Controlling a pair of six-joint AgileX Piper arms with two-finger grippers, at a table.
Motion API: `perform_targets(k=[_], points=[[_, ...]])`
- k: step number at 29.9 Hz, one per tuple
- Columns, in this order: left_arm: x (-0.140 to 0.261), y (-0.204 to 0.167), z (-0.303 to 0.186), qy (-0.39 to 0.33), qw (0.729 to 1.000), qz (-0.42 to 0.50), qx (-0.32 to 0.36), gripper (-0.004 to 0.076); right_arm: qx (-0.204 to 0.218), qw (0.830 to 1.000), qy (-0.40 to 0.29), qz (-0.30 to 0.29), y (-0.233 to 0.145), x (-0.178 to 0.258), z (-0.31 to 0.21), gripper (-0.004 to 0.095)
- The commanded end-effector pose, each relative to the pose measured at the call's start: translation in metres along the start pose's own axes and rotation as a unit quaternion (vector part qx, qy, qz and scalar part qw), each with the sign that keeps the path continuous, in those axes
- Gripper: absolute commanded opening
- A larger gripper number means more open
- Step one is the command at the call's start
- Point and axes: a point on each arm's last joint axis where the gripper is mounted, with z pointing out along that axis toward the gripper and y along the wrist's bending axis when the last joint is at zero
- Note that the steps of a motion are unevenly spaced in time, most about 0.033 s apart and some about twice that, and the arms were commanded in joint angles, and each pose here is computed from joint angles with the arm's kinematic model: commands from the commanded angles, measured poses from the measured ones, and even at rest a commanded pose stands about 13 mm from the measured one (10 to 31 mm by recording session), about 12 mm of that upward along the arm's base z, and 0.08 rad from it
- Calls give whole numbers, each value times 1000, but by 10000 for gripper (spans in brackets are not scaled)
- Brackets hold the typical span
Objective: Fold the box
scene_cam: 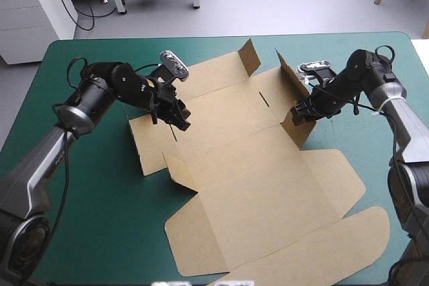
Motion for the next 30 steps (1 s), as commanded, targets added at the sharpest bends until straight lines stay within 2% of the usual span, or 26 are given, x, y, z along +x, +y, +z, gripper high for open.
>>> perform_targets(k=[1,10,19,21,28,29,30], points=[[-3,-7,-47,-37,999,0,-12,293,-1,999,-34,-4,2,-6,-13,576],[21,-1,-83,5,999,-38,-8,293,-16,999,-40,-8,0,-10,-3,576],[45,-13,-93,21,999,-46,-11,293,-37,998,-44,-10,0,-11,3,570],[52,-16,-95,26,998,-55,-12,293,-38,998,-42,-10,1,-11,3,518],[68,-32,-112,13,998,-55,-21,255,-39,999,-27,-14,1,-8,3,54],[70,-34,-116,11,998,-54,-23,242,-39,999,-27,-14,1,-8,3,-4],[71,-36,-120,8,998,-52,-24,232,-39,999,-27,-14,1,-8,3,-16]])
